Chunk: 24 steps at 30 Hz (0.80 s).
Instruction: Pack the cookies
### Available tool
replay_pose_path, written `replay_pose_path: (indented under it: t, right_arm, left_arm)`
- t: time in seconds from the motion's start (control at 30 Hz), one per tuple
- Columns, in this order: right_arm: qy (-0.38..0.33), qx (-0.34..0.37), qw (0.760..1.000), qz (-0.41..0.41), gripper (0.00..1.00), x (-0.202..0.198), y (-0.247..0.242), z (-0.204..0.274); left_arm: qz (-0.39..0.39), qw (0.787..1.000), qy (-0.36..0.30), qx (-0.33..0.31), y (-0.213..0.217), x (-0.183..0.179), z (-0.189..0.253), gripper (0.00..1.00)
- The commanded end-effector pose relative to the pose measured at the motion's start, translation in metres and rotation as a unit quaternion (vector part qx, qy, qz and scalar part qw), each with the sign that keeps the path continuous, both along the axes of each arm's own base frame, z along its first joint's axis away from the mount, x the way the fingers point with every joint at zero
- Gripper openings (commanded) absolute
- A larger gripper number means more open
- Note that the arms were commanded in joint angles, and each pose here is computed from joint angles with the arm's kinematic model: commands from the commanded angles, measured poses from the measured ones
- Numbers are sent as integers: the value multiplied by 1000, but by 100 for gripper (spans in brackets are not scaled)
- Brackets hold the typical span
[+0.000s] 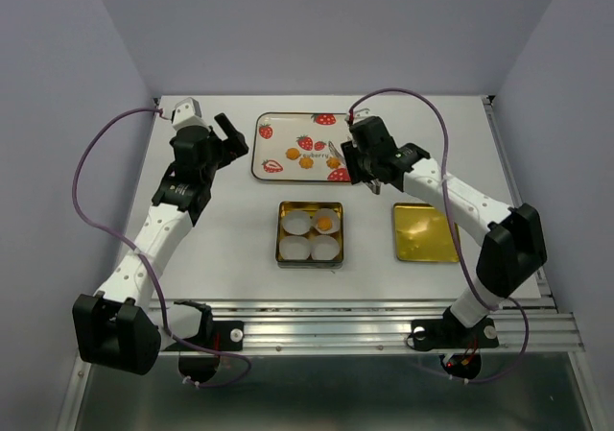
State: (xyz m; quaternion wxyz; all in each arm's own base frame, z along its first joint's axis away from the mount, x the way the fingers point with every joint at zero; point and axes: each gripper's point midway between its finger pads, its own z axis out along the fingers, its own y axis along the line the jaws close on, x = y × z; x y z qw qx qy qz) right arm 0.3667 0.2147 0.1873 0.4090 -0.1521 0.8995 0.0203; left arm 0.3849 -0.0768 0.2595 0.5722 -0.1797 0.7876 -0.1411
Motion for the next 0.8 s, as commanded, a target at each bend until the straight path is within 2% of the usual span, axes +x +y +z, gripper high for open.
replay_pose_path:
  t: [0.0, 0.27, 0.77]
  right_arm:
    - [-19, 10, 1000, 14, 53, 30, 8, 10]
    - [19, -7, 999, 33, 56, 38, 11, -24]
    - [42, -28, 998, 25, 55, 47, 9, -51]
  left_arm:
    - [6, 999, -38, 9, 3, -1, 27, 99]
    - [13, 999, -34, 4, 4, 1, 25, 99]
    - [18, 999, -29, 7, 5, 4, 21, 99]
